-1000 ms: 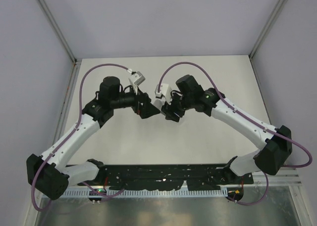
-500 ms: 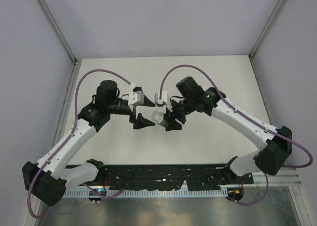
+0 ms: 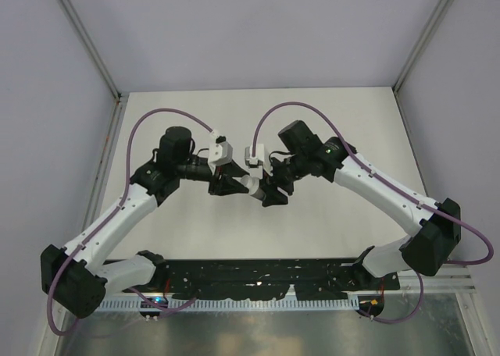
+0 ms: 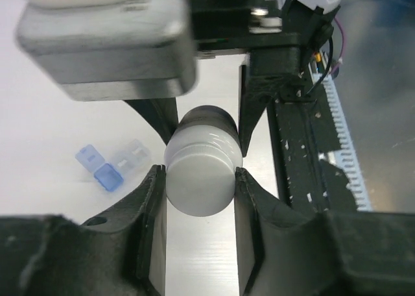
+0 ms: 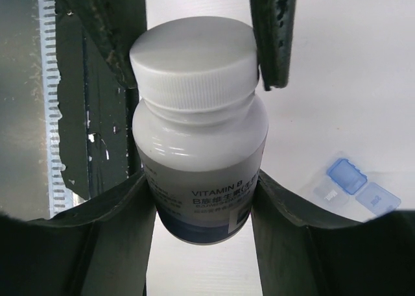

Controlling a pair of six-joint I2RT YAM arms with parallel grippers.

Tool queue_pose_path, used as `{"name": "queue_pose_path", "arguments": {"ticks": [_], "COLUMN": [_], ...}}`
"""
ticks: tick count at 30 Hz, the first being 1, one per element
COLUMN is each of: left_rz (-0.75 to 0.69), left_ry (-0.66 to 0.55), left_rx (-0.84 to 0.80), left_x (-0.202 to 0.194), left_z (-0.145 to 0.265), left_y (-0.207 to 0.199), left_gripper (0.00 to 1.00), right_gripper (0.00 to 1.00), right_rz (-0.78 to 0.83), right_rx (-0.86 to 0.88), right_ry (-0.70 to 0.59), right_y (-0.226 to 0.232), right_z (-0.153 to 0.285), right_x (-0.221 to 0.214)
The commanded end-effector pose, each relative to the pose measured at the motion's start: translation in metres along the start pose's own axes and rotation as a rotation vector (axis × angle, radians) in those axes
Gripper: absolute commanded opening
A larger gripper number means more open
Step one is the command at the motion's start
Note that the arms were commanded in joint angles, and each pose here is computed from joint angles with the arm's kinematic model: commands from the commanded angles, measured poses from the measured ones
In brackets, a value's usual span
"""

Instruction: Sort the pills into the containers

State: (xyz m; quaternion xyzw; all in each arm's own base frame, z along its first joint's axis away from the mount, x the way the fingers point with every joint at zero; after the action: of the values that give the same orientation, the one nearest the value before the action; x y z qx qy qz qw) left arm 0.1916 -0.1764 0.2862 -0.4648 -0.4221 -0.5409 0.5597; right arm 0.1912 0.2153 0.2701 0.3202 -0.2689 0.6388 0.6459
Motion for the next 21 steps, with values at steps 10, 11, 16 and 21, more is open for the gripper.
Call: {"name": "queue_pose_path", "arguments": {"ticks": [10,11,16,21], "left_rz": [0.433,0.449,0.454,0.474], "left_ry": [-0.164,-0.166,-0.15,-0.128], "left_rx": [0.32,0.337,0.387,0.381], "left_x": [0.029,0.03,0.028,0.022], "left_z": [0.006,0.011,0.027,0.035], "left_y": [0.016,0.017,0.021,0.022], "left_gripper": [0.0,0.0,0.07,0.08], "right_gripper": [0.06,0.06,0.06,0.06], "right_rz": [0.004,0.002,0.008,0.008], "right_rx": [-0.266,-0.272,-0.284,-0.284], "right_ry": [-0.009,-0.002,-0.001,-0.007], "right_y": [-0.019,-0.019,-0.017,-0.018], "right_z": [0.01,0.009,0.01,0.009], "right_x": [0.01,0.008,0.005,0.006]}}
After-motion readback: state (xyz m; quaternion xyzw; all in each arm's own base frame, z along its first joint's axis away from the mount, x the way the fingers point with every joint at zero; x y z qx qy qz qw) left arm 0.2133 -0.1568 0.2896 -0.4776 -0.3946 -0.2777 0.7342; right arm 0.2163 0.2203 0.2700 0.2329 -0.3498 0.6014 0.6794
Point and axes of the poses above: each gripper's point midway between its finger pads, its own z axis back along the fingers, its own y axis along the line the jaws close on, x = y × z, the point moved 10 cm from there along z, back along the fingers, and after that the axes turned 3 degrees about z, right-handed, at the moved point
